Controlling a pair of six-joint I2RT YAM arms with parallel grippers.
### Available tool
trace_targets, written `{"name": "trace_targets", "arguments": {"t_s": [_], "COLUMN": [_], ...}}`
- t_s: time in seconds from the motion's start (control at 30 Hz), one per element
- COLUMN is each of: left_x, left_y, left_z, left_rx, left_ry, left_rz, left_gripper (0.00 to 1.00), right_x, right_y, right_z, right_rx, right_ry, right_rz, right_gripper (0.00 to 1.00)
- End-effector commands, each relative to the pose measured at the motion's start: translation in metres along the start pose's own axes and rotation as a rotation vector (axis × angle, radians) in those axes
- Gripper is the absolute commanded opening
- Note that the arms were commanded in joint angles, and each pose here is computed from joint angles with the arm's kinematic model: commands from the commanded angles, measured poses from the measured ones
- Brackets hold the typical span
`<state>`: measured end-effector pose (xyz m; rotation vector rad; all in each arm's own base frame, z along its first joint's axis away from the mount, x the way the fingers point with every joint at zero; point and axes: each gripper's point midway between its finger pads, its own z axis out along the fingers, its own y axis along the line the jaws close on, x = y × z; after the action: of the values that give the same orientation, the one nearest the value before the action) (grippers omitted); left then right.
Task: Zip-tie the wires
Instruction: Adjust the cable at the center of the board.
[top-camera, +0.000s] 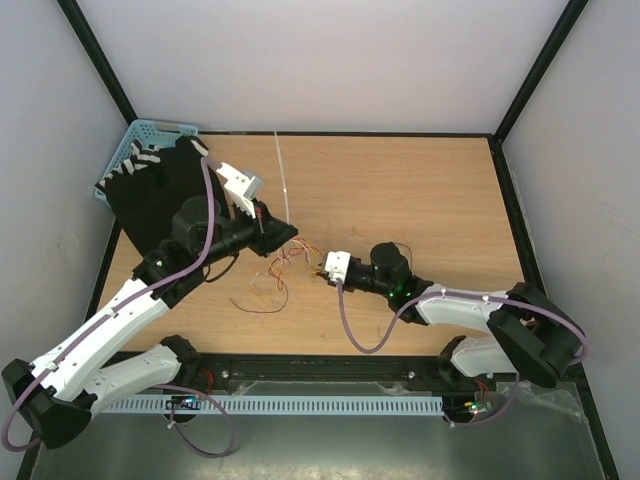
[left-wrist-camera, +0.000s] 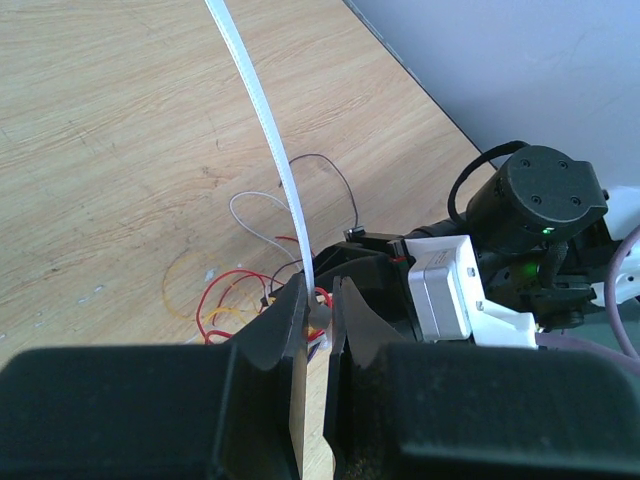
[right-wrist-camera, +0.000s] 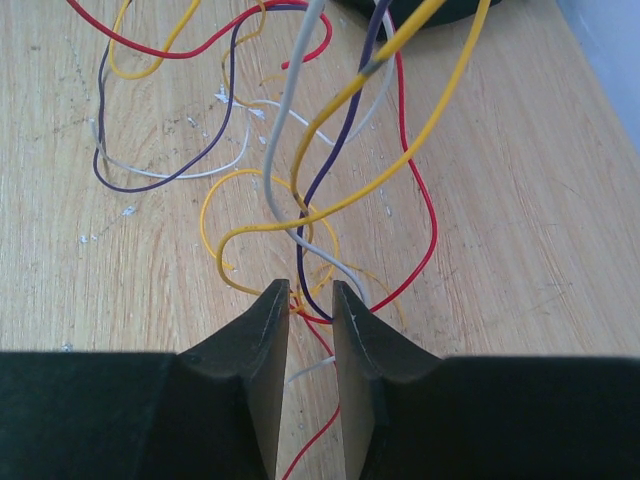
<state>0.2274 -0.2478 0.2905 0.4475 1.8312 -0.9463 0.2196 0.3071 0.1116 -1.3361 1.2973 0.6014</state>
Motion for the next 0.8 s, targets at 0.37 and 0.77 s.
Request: {"name": "trace_targets", "arguments": {"t_s": [0.37,0.77], "left_x": [-0.029,-0.046], "left_y": [0.006,0.034], "left_z": [-0.015,-0.030], "left_rx": [-0.060,-0.175], "left_ry": [-0.068,-0.091], "left_rz": [0.030,0.048], "left_gripper": [0.03,0.02], "right_x": [-0.011,-0.042], "right_y": [-0.014,-0.007], "right_z": [-0.018,-0.078], "right_rx": [0.117,0.241], "right_ry": [0.008,-0.119], "right_rz": [0.063,0.306], "right_gripper": [0.00,0.00]}}
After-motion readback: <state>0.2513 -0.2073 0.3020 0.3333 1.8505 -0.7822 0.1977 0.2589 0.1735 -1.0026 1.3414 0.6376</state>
